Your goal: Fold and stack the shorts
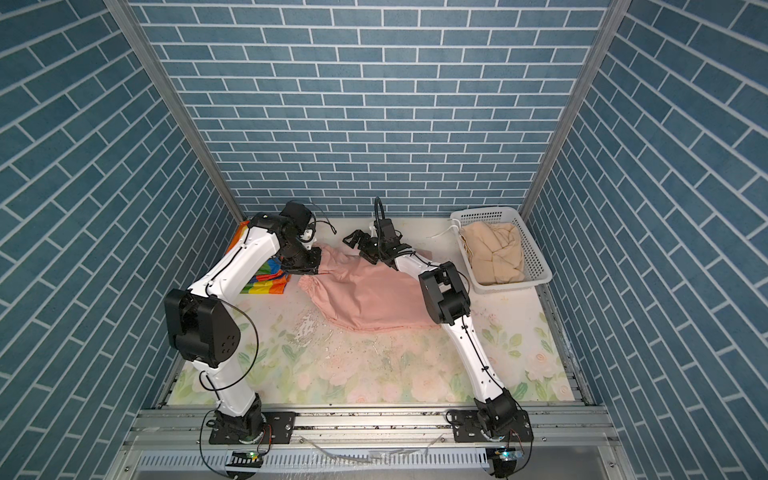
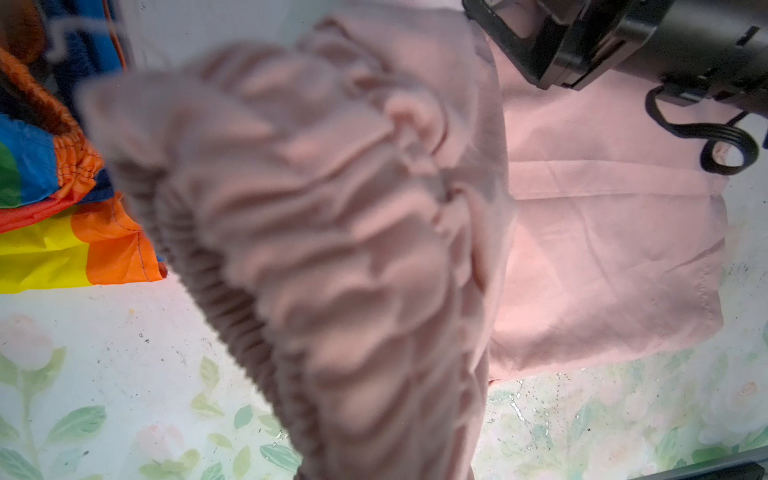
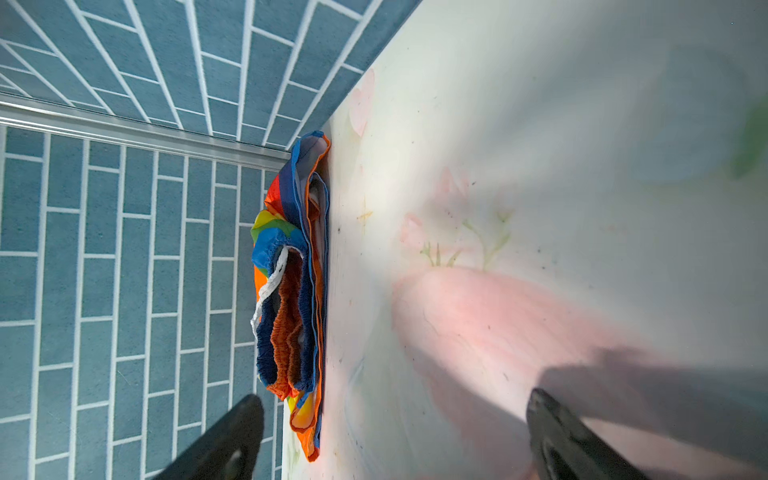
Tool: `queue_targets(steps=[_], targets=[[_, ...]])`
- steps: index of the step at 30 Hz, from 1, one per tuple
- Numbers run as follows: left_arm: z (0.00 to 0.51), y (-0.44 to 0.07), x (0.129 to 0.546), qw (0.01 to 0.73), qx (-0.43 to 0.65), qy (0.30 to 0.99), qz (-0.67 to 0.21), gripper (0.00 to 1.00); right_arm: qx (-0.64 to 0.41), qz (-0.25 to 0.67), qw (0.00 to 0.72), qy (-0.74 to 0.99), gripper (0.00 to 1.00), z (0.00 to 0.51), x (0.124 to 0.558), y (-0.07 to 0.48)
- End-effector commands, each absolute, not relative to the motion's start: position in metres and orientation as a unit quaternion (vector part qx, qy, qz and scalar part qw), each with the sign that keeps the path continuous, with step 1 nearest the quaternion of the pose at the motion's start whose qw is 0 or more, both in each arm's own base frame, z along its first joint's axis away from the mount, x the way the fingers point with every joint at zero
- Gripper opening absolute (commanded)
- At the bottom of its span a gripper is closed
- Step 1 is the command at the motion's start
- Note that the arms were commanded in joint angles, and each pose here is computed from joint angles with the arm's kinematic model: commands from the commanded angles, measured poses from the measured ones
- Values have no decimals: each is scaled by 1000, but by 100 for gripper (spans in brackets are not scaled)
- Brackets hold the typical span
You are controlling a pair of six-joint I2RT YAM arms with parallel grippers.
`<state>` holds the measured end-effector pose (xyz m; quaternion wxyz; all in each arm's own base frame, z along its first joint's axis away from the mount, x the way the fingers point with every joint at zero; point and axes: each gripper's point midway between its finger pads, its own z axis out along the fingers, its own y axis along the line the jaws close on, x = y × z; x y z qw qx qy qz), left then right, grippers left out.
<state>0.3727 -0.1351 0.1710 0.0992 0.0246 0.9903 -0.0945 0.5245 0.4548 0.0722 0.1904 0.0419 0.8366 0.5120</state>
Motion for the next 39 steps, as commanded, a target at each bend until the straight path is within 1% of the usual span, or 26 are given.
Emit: queue_targets(steps=[1, 4, 8, 12, 14, 18, 23, 28, 34, 39], targets=[[171, -148, 372, 90, 33, 991, -98, 0, 59, 511, 175, 840, 99, 69, 525, 454], [176, -151, 375, 91, 38, 991, -85, 0, 47, 528, 191, 826, 99, 106, 528, 445], [181, -156, 378, 90, 36, 993, -69, 0, 55, 539, 224, 810, 99, 154, 529, 406], [183, -173, 381, 90, 42, 992, -71, 0, 61, 522, 235, 818, 99, 169, 511, 361], [182, -182, 382, 87, 51, 993, -64, 0, 56, 508, 242, 825, 99, 180, 496, 335], [176, -199, 382, 76, 63, 994, -50, 0, 52, 433, 233, 869, 99, 160, 460, 284], [179, -224, 384, 77, 74, 993, -52, 0, 48, 311, 216, 924, 99, 120, 408, 221], [186, -250, 386, 84, 84, 991, -64, 0, 33, 217, 188, 957, 99, 81, 372, 182], [180, -281, 383, 80, 95, 989, -81, 0, 37, 174, 167, 970, 99, 47, 353, 163], [165, -308, 379, 73, 98, 987, -103, 0, 37, 170, 156, 972, 98, 31, 346, 161]])
